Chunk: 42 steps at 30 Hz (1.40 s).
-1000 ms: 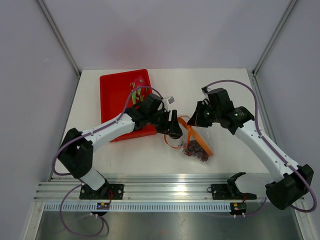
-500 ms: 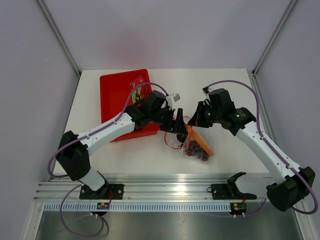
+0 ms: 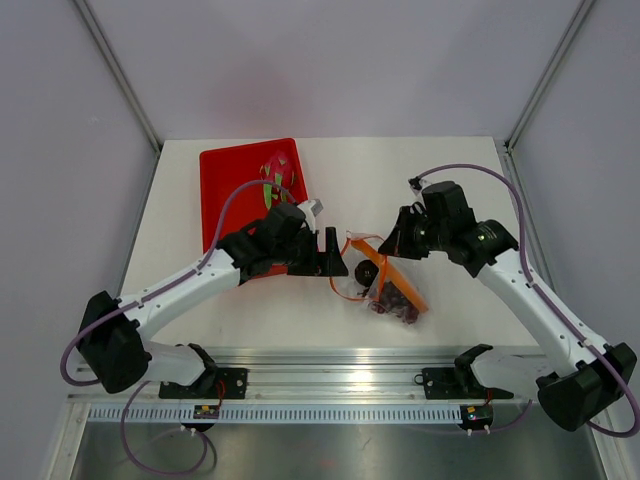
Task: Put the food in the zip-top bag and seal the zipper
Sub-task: Place the fake fruit in the zipper food storage bag, then adjust the zipper food storage bag at the center of the board.
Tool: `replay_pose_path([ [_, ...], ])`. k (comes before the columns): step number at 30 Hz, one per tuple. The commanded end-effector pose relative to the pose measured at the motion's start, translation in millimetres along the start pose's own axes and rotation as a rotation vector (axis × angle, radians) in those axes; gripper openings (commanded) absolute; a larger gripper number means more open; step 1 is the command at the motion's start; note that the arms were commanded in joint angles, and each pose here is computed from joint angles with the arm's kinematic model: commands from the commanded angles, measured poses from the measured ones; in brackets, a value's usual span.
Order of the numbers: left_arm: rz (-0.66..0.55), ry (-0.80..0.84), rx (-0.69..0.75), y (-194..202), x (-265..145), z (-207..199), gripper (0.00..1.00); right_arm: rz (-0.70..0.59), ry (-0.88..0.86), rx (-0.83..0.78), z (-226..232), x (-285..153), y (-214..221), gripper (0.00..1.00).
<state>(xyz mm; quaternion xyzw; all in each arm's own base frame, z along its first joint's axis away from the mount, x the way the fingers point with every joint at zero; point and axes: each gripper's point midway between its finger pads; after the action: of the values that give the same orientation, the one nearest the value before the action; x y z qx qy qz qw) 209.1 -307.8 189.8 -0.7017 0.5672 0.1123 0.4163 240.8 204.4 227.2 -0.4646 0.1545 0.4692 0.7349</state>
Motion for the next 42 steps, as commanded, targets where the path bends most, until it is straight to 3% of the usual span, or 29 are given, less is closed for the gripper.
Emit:
replay_pose_path([
  [1, -0.097, -0.047, -0.081, -11.4, 10.0, 13.6, 0.90, -0.032, -0.045, -0.022, 9.6, -13.9, 0.6, 0.02],
  [8, -0.043, -0.117, -0.059, -0.3, 35.1, 32.8, 0.64, -0.022, -0.045, -0.027, 4.2, -21.6, 13.9, 0.02],
  [14, 0.022, -0.070, -0.032, 12.9, 58.2, 12.5, 0.59, 0.018, -0.076, -0.031, 6.1, -20.4, 24.9, 0.02],
  [16, 0.032, -0.079, -0.037, 13.6, 64.2, 14.0, 0.48, 0.025, -0.071, -0.033, 4.6, -20.6, 26.6, 0.02],
  [17, 0.036, -0.072, -0.040, 13.7, 67.1, 12.9, 0.37, 0.031, -0.061, -0.033, 2.5, -20.8, 28.4, 0.02],
  [19, 0.045, -0.042, -0.041, 13.4, 67.1, 6.7, 0.00, 0.024, -0.061, -0.038, 2.5, -23.4, 27.9, 0.02],
  [24, 0.016, 0.089, 0.000, -14.7, 54.4, -40.3, 0.00, 0.043, -0.025, -0.072, -1.3, -20.0, 23.0, 0.02],
  [29, -0.056, 0.173, 0.043, -61.3, 41.3, -87.9, 0.00, -0.040, 0.139, -0.186, -8.9, -36.5, -26.5, 0.01],
  [33, -0.113, 0.251, 0.099, -103.7, 29.6, -129.6, 0.00, -0.106, 0.136, -0.236, 9.0, -59.3, -57.4, 0.01],
  [37, -0.073, 0.329, 0.163, -122.9, 31.1, -156.4, 0.00, -0.107, 0.062, -0.209, 22.0, -59.6, -53.0, 0.01],
  [42, 0.071, 0.386, 0.202, -118.2, 52.2, -145.5, 0.00, -0.113, -0.068, -0.100, 34.3, -43.6, -35.7, 0.00],
])
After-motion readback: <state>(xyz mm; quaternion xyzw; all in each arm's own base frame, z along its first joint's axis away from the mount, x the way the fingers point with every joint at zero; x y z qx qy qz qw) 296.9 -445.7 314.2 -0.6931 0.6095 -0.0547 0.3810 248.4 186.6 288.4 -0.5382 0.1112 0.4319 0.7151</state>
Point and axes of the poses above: each gripper's point midway between its finger pads, its own x axis out along the fingers, its own z axis along the line the jaws close on, y = z × x, and after that the axes turned 3 degrees about -x, right-handed
